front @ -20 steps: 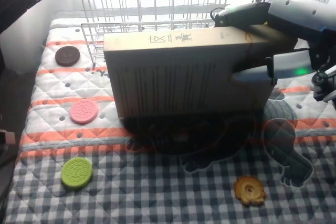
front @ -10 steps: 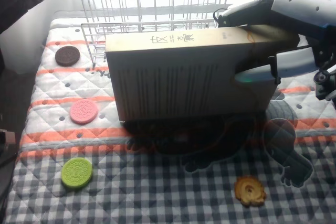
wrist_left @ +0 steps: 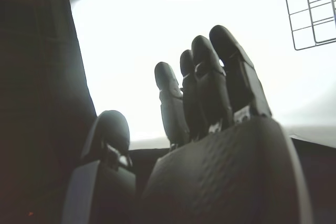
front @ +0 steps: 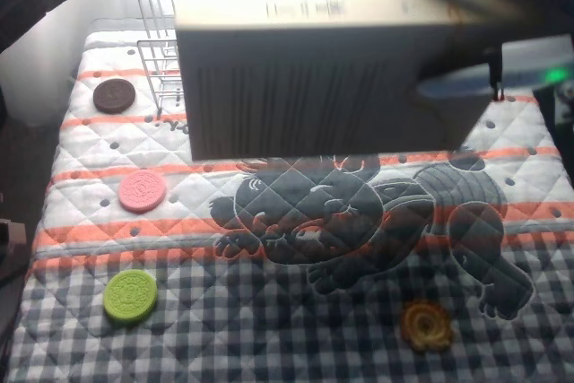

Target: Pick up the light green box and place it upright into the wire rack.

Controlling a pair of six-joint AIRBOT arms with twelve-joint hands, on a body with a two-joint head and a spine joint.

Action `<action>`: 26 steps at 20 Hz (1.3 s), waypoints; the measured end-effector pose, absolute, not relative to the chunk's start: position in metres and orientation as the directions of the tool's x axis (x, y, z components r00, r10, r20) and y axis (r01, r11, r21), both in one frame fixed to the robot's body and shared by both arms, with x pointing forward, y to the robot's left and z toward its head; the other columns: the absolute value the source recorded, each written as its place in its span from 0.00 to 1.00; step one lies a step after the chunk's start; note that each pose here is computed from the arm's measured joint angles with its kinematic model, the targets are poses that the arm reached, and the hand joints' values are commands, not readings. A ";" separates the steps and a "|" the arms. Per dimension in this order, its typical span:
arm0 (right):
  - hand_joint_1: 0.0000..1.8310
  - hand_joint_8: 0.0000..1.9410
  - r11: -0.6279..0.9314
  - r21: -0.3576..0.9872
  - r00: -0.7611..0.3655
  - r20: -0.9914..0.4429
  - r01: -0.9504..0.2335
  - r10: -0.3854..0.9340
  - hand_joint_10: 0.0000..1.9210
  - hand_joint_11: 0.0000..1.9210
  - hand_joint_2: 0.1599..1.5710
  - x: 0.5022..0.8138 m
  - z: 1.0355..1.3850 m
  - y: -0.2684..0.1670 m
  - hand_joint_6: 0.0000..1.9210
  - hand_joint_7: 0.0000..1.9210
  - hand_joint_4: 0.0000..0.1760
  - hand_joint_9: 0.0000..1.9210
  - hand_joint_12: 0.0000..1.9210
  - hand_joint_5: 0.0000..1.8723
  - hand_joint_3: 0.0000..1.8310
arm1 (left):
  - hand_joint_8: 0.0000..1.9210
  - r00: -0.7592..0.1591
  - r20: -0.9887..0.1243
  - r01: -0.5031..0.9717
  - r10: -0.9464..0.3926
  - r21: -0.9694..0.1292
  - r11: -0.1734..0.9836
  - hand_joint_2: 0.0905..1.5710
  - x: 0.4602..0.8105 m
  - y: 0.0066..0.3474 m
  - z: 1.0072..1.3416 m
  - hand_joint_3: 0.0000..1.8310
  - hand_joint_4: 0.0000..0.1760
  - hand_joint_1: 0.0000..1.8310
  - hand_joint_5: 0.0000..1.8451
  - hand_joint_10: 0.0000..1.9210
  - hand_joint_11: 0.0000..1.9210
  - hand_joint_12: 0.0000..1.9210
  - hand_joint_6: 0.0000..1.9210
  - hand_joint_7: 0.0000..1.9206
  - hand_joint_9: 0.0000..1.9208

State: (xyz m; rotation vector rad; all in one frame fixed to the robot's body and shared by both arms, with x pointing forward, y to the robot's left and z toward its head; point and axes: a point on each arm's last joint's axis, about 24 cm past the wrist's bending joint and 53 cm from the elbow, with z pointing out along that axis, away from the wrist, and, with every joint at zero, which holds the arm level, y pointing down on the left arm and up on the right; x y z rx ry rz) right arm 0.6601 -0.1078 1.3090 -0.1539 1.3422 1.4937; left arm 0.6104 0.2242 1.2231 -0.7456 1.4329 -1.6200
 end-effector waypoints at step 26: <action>0.60 0.00 0.339 0.489 -0.167 -0.733 -0.804 0.660 0.00 0.68 0.74 0.712 1.407 -0.116 0.64 0.76 0.00 0.86 0.45 0.43 0.00 | 0.00 -0.480 -0.079 0.188 -0.874 -0.982 -0.014 0.76 0.612 0.223 1.221 0.00 0.55 0.22 0.29 0.00 0.07 0.34 0.00 0.21 0.23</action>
